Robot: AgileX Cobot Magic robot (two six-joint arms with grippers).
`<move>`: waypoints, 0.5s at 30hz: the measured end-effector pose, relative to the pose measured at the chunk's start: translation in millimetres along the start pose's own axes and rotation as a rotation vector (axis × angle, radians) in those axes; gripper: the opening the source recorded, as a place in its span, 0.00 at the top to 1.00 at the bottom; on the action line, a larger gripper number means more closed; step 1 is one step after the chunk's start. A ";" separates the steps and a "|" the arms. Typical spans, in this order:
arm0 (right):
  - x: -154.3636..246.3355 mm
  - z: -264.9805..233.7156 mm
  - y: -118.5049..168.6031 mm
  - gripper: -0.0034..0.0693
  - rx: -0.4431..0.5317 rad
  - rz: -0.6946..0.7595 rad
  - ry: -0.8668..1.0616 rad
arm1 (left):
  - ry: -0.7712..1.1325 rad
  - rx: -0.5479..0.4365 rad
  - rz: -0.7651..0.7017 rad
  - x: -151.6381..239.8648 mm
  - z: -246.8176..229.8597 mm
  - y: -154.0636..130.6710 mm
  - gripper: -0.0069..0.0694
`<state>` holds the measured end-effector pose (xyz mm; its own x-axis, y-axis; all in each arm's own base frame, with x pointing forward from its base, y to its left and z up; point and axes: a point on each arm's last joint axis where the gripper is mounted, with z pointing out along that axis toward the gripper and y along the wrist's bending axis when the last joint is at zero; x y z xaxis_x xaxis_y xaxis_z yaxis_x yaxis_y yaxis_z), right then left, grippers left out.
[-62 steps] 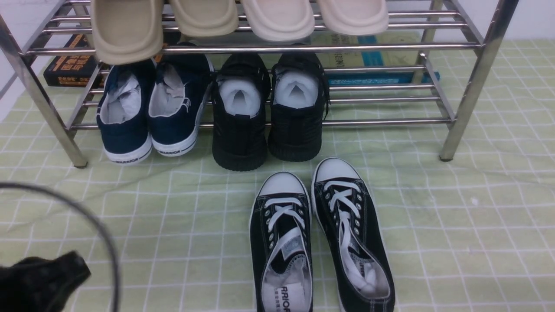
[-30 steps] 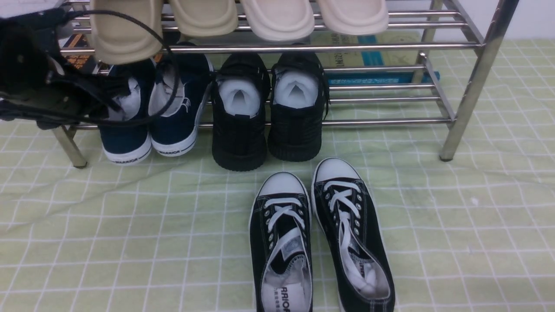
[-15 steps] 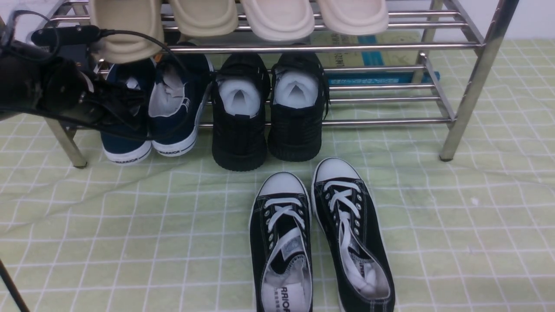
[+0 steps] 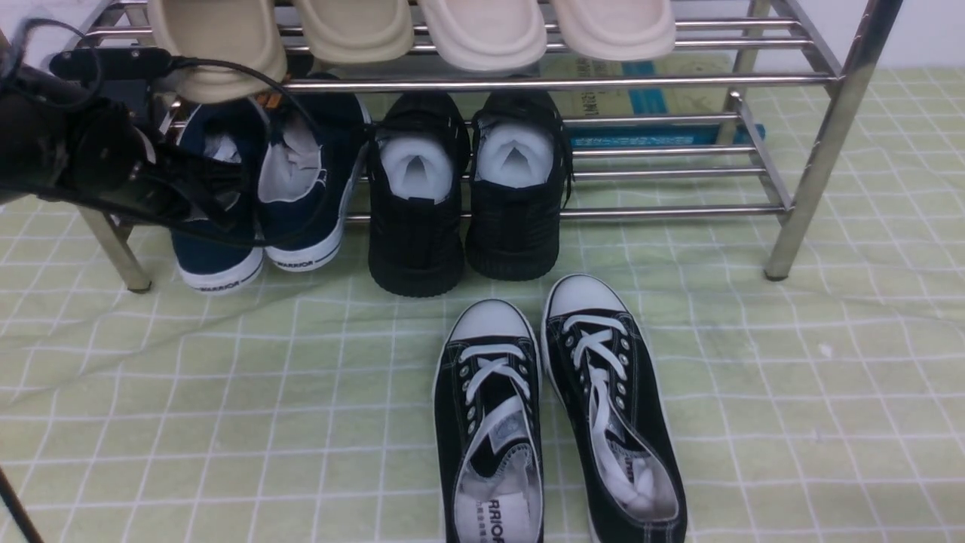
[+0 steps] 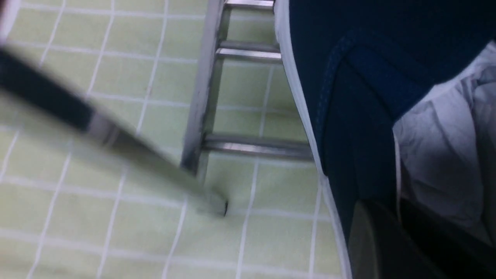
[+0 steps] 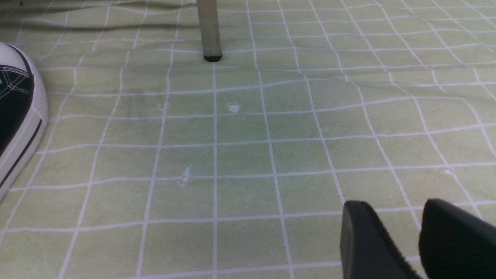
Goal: Take the shoes off the shelf with your hand from the green coffee tablecloth.
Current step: 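Grasp the leftmost shoe on the bottom shelf of the shoe rack with the left gripper, then set the held shoe down on the floor in front of the rack with the left gripper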
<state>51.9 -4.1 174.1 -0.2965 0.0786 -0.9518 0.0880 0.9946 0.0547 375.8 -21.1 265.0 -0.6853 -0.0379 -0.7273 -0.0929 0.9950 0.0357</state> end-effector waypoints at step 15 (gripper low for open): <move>0.0 0.0 0.0 0.62 0.000 -0.001 0.000 | 0.139 -0.123 -0.082 8.0 -117.6 29.0 0.85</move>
<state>51.9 -4.2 174.1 -0.2966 0.0777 -0.9518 0.0881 0.9947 0.0538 282.7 -3.4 340.8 -0.7640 -0.1389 -0.6301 -0.2337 0.9698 0.0697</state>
